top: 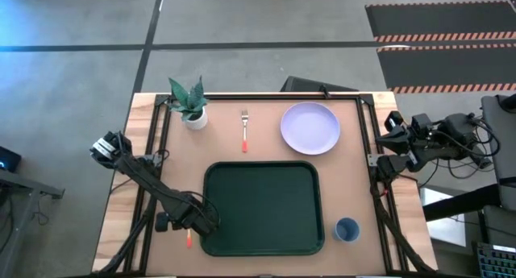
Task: Pick and place plate/cup/fork/spoon on tray
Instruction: Put the orange spoon on the left of the dark green tray
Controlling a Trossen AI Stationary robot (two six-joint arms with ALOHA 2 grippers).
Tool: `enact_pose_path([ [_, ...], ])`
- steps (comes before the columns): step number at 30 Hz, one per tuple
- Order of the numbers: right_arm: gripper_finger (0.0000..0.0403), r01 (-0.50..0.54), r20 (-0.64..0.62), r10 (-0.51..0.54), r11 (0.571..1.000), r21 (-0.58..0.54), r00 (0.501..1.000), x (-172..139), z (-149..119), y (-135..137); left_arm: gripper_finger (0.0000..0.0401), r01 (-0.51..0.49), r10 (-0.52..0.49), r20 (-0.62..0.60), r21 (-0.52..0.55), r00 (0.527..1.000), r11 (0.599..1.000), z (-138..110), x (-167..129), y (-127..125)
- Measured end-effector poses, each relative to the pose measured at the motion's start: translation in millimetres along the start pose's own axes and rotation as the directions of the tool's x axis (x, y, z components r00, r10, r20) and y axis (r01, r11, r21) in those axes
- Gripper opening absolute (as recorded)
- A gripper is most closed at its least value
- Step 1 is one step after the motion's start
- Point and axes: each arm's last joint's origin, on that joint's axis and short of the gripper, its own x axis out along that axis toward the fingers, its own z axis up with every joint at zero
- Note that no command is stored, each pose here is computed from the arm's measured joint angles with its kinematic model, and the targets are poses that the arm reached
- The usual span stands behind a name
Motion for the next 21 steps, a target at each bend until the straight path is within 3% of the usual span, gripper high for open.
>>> enact_pose_path([
  [10,0.0009,0.002,0.005,-0.002,1.0,0.005,1.0,0.0,0.3,0.0,0.0105,0.075,-0.074,-0.033,0.02,0.997,0.997,13.6,38.5,-2.4],
  [21,0.0009,-0.014,0.055,0.012,1.0,0.028,0.998,-0.3,5.2,1.3,0.0093,0.067,-0.066,-0.027,0.04,0.997,0.997,19.5,45.2,0.6],
])
